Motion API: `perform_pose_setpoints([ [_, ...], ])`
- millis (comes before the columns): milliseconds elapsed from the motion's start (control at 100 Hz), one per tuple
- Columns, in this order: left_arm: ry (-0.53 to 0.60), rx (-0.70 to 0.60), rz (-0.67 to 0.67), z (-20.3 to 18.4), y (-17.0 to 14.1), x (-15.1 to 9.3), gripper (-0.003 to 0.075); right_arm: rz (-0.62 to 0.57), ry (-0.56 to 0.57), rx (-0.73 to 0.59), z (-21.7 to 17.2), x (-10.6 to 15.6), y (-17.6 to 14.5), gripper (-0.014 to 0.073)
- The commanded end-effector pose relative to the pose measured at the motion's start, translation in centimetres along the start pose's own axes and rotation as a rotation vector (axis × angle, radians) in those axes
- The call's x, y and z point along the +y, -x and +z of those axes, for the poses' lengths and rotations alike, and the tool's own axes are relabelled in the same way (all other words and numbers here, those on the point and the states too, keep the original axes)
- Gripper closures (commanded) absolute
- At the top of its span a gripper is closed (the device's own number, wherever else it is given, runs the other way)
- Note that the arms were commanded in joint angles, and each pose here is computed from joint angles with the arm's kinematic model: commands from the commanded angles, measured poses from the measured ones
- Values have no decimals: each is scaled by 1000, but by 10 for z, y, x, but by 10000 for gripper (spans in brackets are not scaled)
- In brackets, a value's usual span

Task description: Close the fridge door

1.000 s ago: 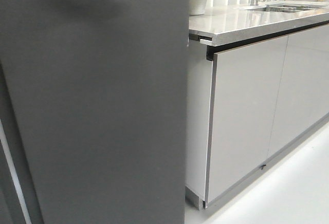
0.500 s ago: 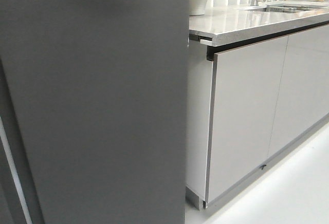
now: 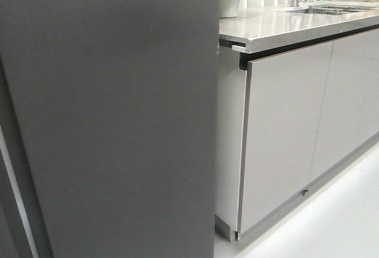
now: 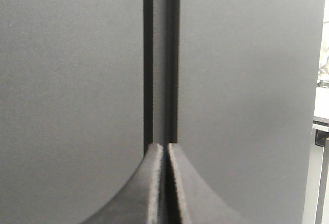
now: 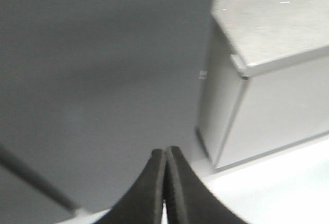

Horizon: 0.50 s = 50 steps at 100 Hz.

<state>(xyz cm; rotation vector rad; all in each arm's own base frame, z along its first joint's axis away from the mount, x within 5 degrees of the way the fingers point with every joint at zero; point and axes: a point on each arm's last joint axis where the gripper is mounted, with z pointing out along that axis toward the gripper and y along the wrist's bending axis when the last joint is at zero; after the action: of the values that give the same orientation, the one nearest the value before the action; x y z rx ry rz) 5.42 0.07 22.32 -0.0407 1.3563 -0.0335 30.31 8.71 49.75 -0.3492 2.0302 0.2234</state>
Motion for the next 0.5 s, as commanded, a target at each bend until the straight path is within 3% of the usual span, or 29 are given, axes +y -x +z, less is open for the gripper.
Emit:
perform_pose_setpoints([
  [0, 1, -49, -6, -1, -5, 1, 740, 6, -62, -175, -52, -8, -3, 641],
  [200, 1, -49, -6, -1, -5, 1, 740, 11, -152, -226, -99, -15, -61, 641],
  [410, 1, -49, -6, -1, -5, 1, 740, 21, -154, -208, -134, -3, -138, 641],
  [490, 1, -49, -6, -1, -5, 1, 740, 102, -140, -213, -144, 2, -170, 641],
])
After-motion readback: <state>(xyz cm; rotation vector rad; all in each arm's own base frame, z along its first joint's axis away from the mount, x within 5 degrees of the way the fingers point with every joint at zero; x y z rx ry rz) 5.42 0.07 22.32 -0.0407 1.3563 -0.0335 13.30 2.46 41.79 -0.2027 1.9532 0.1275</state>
